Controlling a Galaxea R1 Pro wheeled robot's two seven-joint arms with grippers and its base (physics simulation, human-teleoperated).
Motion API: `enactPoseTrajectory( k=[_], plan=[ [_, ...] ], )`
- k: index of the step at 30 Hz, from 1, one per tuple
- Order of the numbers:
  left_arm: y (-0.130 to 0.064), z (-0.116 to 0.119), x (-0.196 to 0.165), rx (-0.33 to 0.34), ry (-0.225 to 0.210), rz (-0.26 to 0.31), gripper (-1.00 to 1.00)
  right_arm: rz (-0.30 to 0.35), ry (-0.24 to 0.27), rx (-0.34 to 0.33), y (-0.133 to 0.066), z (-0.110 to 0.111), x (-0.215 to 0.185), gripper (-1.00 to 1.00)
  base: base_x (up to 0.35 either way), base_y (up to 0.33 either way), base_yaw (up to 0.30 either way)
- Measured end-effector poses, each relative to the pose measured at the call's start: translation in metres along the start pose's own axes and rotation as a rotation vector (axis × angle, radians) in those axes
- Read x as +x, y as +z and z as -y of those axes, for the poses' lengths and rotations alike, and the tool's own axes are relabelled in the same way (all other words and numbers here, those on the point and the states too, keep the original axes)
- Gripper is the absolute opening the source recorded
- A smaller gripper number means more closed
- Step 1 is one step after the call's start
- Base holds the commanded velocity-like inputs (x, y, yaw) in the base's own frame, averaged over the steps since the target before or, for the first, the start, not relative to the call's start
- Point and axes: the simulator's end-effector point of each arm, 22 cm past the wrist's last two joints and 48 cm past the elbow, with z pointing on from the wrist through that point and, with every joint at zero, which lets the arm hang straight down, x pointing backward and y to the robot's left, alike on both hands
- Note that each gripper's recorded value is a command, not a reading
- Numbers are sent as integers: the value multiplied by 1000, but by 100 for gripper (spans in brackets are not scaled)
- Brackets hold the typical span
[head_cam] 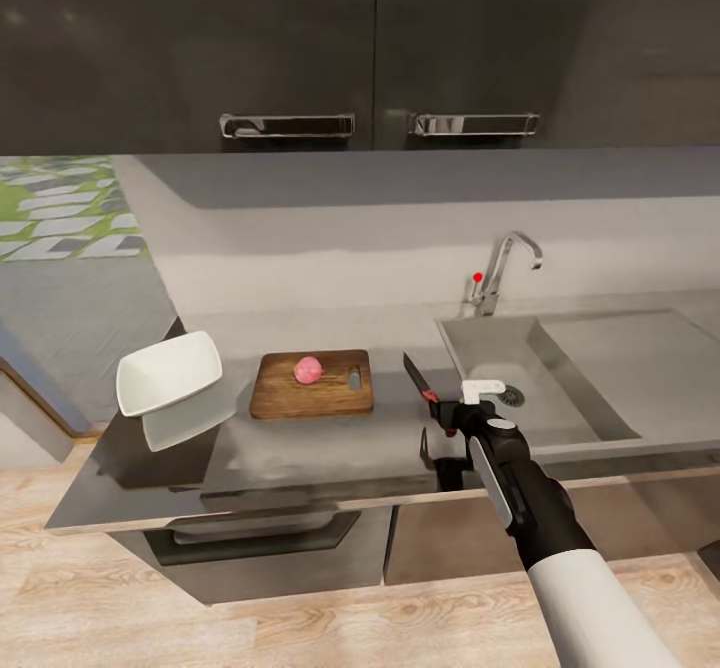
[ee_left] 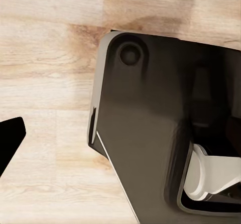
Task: In the kitchen, take the Vidalia onion out of the sink, dice it on the chopping board with the paring knife, put the diced onion into the bowl on the countertop, then place both the paring knife and the chopping board into the sink.
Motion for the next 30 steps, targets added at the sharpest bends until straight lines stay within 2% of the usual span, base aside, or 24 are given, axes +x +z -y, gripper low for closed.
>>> enactPoseTrajectory(
  k=[30],
  plan=[
    [-2, -2, 8, -5, -2, -21, 100, -17, 0, 0, 6, 0, 10, 100, 0, 0, 0]
  ],
)
